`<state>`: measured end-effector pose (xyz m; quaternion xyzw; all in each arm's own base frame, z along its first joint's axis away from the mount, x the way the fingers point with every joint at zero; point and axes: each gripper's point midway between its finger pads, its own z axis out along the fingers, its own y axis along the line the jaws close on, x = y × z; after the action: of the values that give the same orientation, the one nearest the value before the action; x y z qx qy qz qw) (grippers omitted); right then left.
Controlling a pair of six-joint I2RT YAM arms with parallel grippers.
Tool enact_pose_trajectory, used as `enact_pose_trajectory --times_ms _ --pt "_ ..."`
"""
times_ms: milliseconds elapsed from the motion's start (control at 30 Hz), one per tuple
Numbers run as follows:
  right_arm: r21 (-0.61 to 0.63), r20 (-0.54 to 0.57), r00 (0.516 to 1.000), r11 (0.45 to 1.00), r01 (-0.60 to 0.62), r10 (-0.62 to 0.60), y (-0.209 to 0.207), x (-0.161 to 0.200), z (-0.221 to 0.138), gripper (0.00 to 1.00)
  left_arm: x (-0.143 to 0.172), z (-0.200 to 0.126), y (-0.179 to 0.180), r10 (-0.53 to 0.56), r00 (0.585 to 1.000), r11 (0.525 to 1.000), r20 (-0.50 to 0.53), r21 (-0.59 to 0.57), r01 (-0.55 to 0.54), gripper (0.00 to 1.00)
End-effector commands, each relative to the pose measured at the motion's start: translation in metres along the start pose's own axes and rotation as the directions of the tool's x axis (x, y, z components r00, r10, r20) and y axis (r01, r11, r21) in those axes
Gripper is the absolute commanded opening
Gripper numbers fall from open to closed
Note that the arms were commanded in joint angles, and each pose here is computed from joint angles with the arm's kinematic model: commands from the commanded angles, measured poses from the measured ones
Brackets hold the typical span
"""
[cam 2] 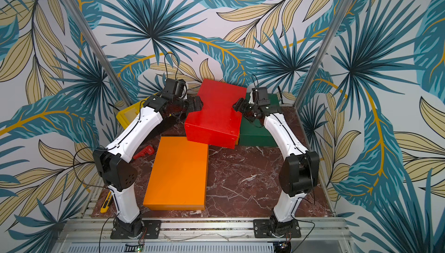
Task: Stack the shoeboxes
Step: Move the shoebox to the shoebox.
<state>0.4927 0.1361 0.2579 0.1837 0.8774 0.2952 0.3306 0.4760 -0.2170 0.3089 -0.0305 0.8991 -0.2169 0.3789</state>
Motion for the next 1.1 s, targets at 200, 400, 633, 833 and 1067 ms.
enact_pose_trajectory --times_ms 200,400,633,833,1067 --pt "0.028 0.053 0.998 0.999 0.042 -0.043 0.006 -0.009 -0.035 0.83 -0.016 -0.037 0.023 -0.161 0.987 0.977 0.020 0.143 0.157 0.92" --pt "0.068 0.123 0.989 0.995 0.078 -0.086 0.012 -0.027 -0.063 0.84 -0.012 -0.024 0.034 -0.245 0.969 0.940 -0.025 0.240 0.244 0.83" --pt "0.068 0.184 0.974 0.990 0.121 -0.132 0.030 -0.043 -0.091 0.79 -0.016 -0.022 0.042 -0.245 0.970 0.942 -0.005 0.234 0.239 0.49" --pt "-0.017 0.124 0.980 0.987 0.162 -0.159 0.057 -0.033 -0.081 0.64 -0.005 -0.011 0.063 -0.286 0.958 0.942 -0.020 0.178 0.285 0.28" --pt "-0.074 0.025 0.965 0.962 0.264 -0.262 0.100 -0.009 -0.058 0.40 0.029 0.022 0.063 -0.319 0.939 0.927 -0.132 0.162 0.338 0.18"
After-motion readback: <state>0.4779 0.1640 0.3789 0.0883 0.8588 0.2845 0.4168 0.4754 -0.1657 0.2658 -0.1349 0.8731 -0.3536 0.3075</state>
